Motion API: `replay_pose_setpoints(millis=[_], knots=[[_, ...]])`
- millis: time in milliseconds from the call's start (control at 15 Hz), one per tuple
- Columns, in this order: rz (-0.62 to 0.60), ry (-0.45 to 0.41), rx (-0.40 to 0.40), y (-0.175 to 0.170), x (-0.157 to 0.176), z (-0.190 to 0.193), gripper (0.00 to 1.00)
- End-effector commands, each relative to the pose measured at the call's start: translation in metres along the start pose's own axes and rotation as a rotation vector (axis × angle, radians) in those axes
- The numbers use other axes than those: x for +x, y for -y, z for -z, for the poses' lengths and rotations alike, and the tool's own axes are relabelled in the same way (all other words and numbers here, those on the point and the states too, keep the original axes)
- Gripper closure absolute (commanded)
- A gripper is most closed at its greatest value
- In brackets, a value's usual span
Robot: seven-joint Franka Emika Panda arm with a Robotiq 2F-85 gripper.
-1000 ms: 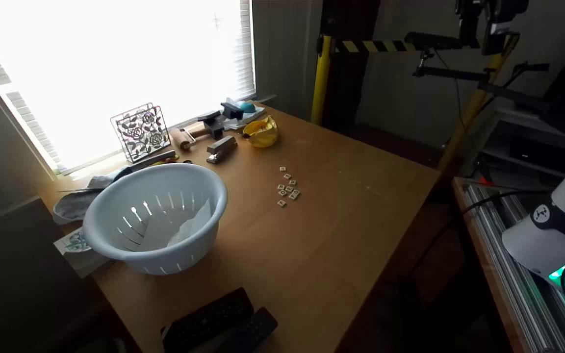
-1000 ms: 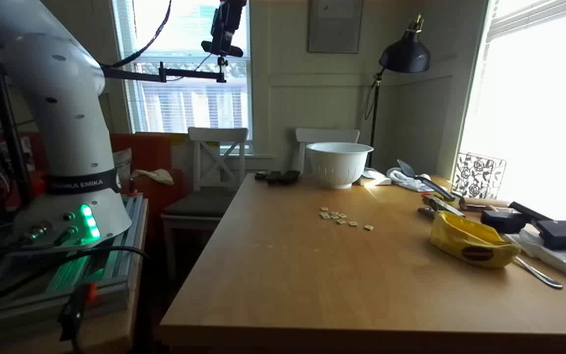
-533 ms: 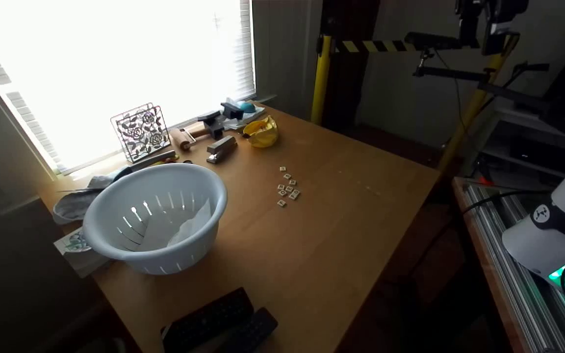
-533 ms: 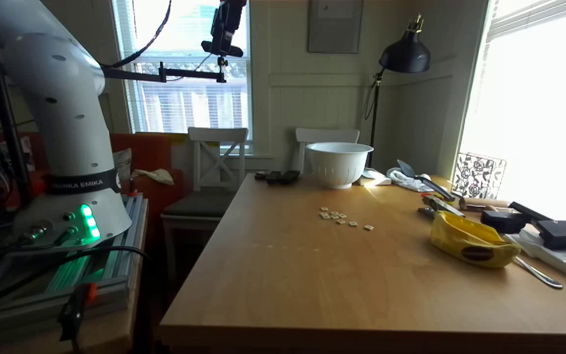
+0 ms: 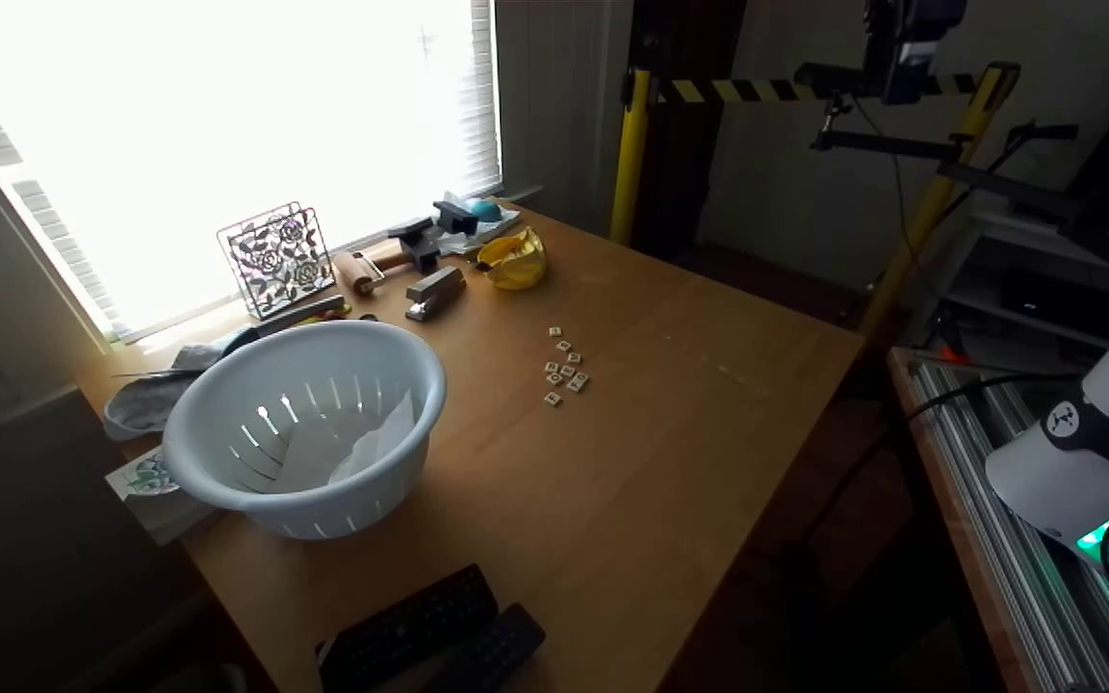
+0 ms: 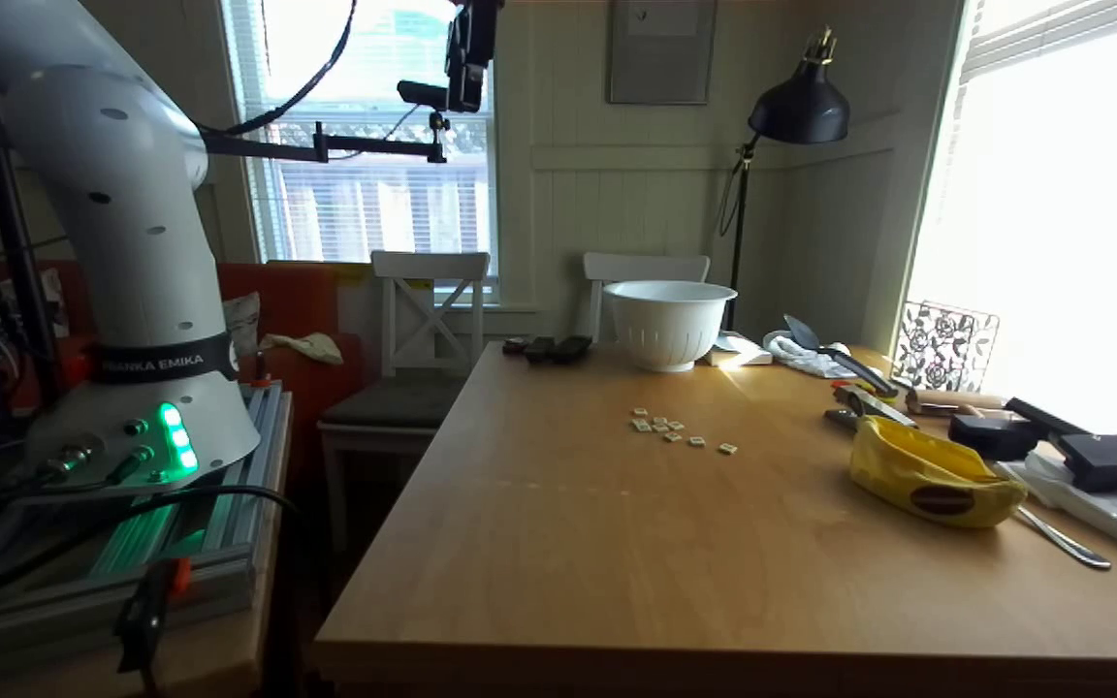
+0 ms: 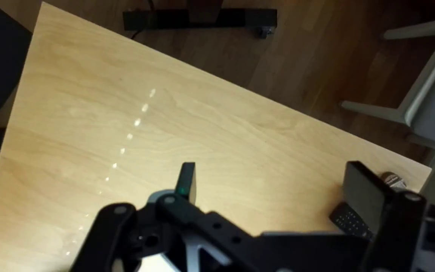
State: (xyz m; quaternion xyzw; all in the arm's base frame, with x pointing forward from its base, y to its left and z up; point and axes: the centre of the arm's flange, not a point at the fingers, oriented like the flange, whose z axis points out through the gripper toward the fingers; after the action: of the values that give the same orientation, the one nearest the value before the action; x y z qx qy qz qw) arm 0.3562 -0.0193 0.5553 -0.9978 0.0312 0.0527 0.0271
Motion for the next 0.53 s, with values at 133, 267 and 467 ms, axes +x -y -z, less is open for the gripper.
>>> replay_pose_setpoints(millis=[133, 267, 467], knots=[[-0.102, -0.041, 0.015, -0.007, 0.016, -0.041, 0.0], [-0.075, -0.029, 0.002, -0.008, 0.014, -0.035, 0.0], [-0.077, -0.022, 0.001, -0.008, 0.015, -0.039, 0.0]])
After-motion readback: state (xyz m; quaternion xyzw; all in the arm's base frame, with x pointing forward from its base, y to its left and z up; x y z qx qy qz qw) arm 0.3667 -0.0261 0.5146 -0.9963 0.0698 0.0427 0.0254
